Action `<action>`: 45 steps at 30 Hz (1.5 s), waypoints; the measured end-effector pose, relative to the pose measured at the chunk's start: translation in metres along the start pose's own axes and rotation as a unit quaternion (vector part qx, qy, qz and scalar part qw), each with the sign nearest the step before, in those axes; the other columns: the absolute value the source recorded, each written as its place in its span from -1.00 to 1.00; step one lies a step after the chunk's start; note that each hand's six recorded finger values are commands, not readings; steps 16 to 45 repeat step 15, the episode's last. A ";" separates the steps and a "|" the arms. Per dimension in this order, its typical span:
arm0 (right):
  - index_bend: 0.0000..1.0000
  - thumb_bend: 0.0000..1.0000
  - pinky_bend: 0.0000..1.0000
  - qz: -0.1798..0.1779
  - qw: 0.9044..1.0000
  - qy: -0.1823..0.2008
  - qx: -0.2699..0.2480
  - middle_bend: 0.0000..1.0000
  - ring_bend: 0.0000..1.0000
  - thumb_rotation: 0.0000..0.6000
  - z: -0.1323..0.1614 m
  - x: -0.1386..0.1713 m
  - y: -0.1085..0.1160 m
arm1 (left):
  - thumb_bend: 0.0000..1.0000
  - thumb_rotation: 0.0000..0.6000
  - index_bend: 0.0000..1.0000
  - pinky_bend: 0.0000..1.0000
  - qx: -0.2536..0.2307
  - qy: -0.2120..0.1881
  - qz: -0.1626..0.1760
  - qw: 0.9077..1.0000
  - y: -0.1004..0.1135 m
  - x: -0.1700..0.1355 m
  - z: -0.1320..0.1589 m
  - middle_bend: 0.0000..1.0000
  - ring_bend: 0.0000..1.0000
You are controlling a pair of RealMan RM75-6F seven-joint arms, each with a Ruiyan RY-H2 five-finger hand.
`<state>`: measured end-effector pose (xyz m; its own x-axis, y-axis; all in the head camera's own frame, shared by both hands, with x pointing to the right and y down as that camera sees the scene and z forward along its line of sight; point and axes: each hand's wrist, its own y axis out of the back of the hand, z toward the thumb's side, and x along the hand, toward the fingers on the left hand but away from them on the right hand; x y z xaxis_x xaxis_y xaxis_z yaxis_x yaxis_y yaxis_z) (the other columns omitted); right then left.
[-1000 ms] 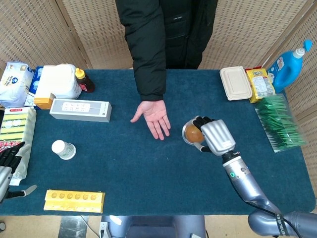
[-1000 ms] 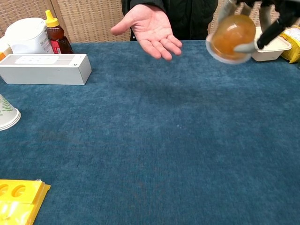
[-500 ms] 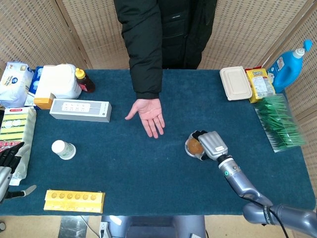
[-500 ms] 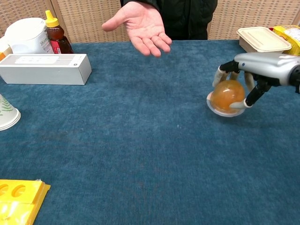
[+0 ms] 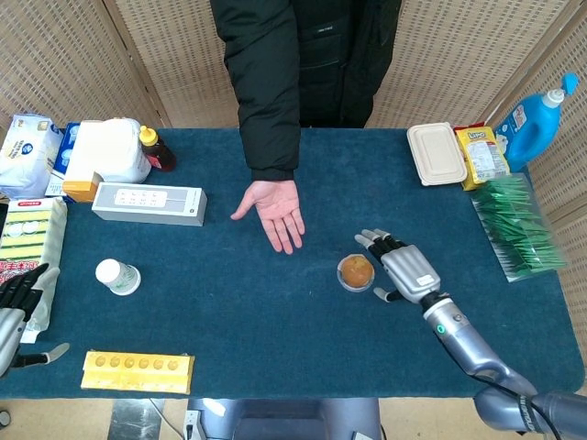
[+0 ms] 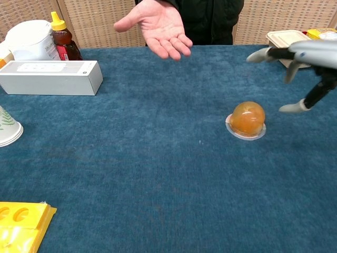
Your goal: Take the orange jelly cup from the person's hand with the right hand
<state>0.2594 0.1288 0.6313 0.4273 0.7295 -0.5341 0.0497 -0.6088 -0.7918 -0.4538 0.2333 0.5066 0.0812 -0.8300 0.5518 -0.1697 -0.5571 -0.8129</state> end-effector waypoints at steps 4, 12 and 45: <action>-0.84 -0.56 -0.38 -0.030 0.999 -0.012 0.010 -0.78 -0.80 1.00 -0.015 0.038 0.018 | -0.83 1.00 -1.00 -0.92 0.003 -0.006 0.000 1.000 -0.001 -0.003 0.003 -1.00 -1.00; -0.78 -0.90 -0.49 -0.097 0.993 -0.060 -0.004 -0.74 -0.80 1.00 -0.051 0.125 0.021 | -0.83 1.00 -1.00 -0.92 0.014 -0.015 -0.003 1.000 -0.006 -0.006 0.007 -1.00 -1.00; -0.82 -0.96 -0.61 -0.126 0.989 -0.082 -0.001 -0.79 -0.87 1.00 -0.066 0.162 0.018 | -0.83 1.00 -1.00 -0.92 0.018 -0.018 -0.003 1.000 -0.008 -0.007 0.010 -1.00 -1.00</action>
